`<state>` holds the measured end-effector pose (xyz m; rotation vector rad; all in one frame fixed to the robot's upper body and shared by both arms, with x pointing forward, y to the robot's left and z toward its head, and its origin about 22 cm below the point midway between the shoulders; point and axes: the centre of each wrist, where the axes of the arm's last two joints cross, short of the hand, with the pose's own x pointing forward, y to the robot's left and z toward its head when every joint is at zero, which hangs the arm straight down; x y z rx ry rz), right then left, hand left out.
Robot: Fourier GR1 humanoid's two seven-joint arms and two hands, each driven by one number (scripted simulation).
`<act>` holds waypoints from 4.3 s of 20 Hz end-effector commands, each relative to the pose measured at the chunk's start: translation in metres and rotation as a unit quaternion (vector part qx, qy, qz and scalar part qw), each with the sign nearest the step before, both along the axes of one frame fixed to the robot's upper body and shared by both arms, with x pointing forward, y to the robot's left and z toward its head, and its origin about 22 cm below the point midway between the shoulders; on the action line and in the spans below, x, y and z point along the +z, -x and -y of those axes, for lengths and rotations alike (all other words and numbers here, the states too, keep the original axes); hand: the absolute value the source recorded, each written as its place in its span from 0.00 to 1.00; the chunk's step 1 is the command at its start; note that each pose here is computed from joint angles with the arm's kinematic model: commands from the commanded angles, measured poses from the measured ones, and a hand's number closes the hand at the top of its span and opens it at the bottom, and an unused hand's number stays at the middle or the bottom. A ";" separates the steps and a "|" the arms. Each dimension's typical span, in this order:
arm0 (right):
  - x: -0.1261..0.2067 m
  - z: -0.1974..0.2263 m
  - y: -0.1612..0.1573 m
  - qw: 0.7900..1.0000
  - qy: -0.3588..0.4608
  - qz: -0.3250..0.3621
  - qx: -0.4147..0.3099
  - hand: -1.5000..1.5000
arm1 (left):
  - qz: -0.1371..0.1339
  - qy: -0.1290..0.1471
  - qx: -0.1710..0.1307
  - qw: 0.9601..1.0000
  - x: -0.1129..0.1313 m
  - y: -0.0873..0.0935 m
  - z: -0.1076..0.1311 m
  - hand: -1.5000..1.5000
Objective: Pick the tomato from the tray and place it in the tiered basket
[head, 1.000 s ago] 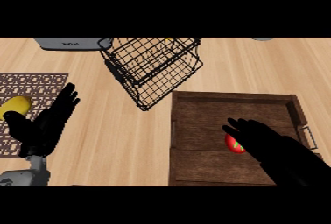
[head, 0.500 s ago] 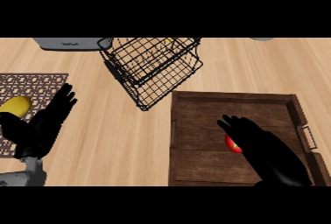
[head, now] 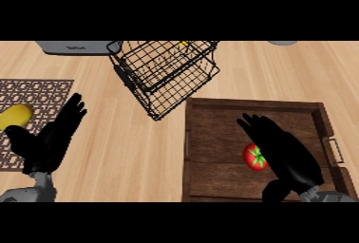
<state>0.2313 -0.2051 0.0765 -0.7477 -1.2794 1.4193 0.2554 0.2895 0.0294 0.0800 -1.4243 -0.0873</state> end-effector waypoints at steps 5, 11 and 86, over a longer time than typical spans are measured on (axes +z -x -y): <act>-0.006 0.015 -0.025 0.997 0.056 -0.061 -0.003 1.00 | -0.001 -0.008 -0.001 1.000 0.006 -0.003 0.005 0.50; -0.039 0.003 -0.009 0.994 0.083 -0.063 0.041 1.00 | -0.007 0.000 -0.001 1.000 0.007 -0.006 0.001 0.50; 0.126 -0.213 -0.165 0.872 -0.164 0.258 -0.382 1.00 | 0.003 0.004 -0.029 1.000 0.002 -0.006 0.015 0.50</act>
